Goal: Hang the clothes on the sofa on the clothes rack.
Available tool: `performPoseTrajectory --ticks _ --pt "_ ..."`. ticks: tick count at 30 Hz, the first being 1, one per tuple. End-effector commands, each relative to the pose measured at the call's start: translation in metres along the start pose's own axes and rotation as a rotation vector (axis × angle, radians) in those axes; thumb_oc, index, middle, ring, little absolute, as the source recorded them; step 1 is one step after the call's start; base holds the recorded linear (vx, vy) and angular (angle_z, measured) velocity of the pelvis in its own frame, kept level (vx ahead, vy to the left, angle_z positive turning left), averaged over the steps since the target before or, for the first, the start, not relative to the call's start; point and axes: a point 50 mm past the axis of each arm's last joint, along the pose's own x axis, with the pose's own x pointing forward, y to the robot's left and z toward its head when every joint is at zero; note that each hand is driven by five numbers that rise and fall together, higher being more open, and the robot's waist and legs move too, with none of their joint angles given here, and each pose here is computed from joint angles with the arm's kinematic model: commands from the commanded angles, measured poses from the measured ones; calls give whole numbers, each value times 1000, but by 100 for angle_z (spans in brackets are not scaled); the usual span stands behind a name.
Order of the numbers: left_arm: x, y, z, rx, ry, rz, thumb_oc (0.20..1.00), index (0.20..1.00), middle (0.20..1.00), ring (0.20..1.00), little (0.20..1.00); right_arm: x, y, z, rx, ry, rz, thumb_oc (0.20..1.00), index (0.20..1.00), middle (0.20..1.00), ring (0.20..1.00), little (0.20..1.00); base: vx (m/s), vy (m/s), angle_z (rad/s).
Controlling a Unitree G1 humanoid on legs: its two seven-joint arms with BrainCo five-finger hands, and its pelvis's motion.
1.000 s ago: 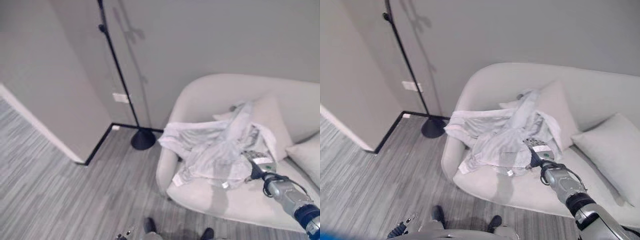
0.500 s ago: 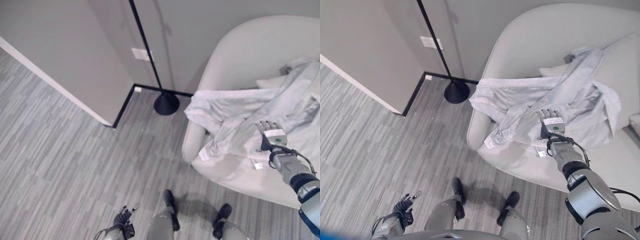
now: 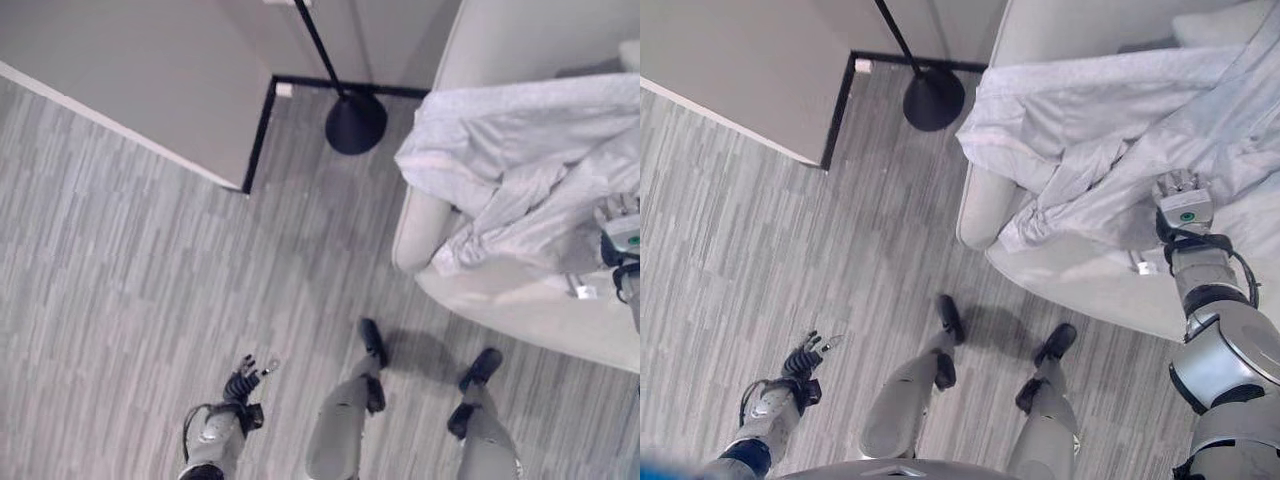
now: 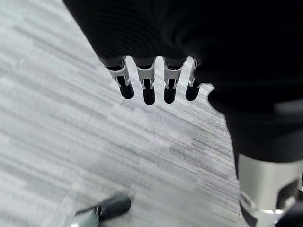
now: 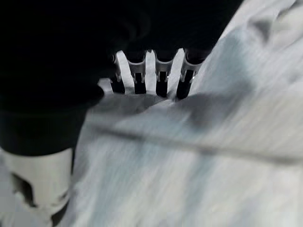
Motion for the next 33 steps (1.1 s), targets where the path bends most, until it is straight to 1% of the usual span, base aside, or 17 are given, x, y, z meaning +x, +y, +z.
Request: performPoseTrajectory --ticks 1,6,9,12,13,14,15,16,18,19,20,23,24,28,31,32,33 --pt "5 15 23 11 -85 63 1000 1000 1000 1000 1000 9 -18 -25 -84 45 -40 1000 1000 1000 1000 1000 7 19 -4" --pt "11 6 44 2 -164 50 1000 1000 1000 1000 1000 7 -11 -9 -12 42 -9 1000 1000 1000 1000 1000 2 21 -7" --pt "12 1 54 3 -198 29 1000 1000 1000 1000 1000 5 -5 11 21 -2 17 1000 1000 1000 1000 1000 -3 -2 -2" --pt "12 -6 68 19 -252 -8 1000 1000 1000 1000 1000 -4 6 49 75 -96 80 1000 1000 1000 1000 1000 -6 -7 7" --pt "12 -6 68 20 -252 -8 1000 1000 1000 1000 1000 -4 7 49 75 -96 80 1000 1000 1000 1000 1000 0 0 0" --pt "12 -8 74 16 -281 -16 1000 1000 1000 1000 1000 -11 15 62 86 -121 129 520 520 520 520 520 -7 -2 3" --pt "12 -7 74 16 -281 -15 1000 1000 1000 1000 1000 -11 15 62 87 -121 129 520 520 520 520 520 -14 -9 5" --pt "12 -8 76 17 -287 -15 1000 1000 1000 1000 1000 -18 24 75 105 -144 180 200 200 200 200 200 -13 -8 4" --pt "12 -8 71 12 -271 0 1000 1000 1000 1000 1000 -30 34 100 215 -129 256 200 200 200 200 200 -23 14 4" --pt "12 -8 71 14 -272 1 1000 1000 1000 1000 1000 -30 34 100 217 -129 256 200 200 200 200 200 -26 25 4" --pt "13 -9 63 16 -237 21 1000 1000 1000 1000 1000 -44 45 121 283 -130 326 200 200 200 200 200 -17 7 3" --pt "13 -8 54 21 -198 46 1000 1000 1000 1000 1000 -58 52 140 345 -126 377 200 200 200 200 200 0 0 0" --pt "13 -6 45 22 -162 78 1000 1000 1000 1000 1000 -68 56 152 417 -108 404 200 200 200 200 200 0 0 0" --pt "12 2 39 43 -141 115 1000 1000 1000 1000 1000 -81 64 159 561 -38 418 200 200 200 200 200 -8 -22 3" --pt "10 6 37 36 -137 136 1000 1000 1000 1000 1000 -78 64 152 775 103 404 200 200 200 200 200 -19 -44 3" --pt "10 6 37 38 -137 136 1000 1000 1000 1000 1000 -79 64 152 777 105 405 200 200 200 200 200 -18 -60 0" --pt "9 8 37 31 -139 141 1000 1000 1000 1000 1000 -72 59 146 950 208 378 200 200 200 200 200 -18 -64 -4"
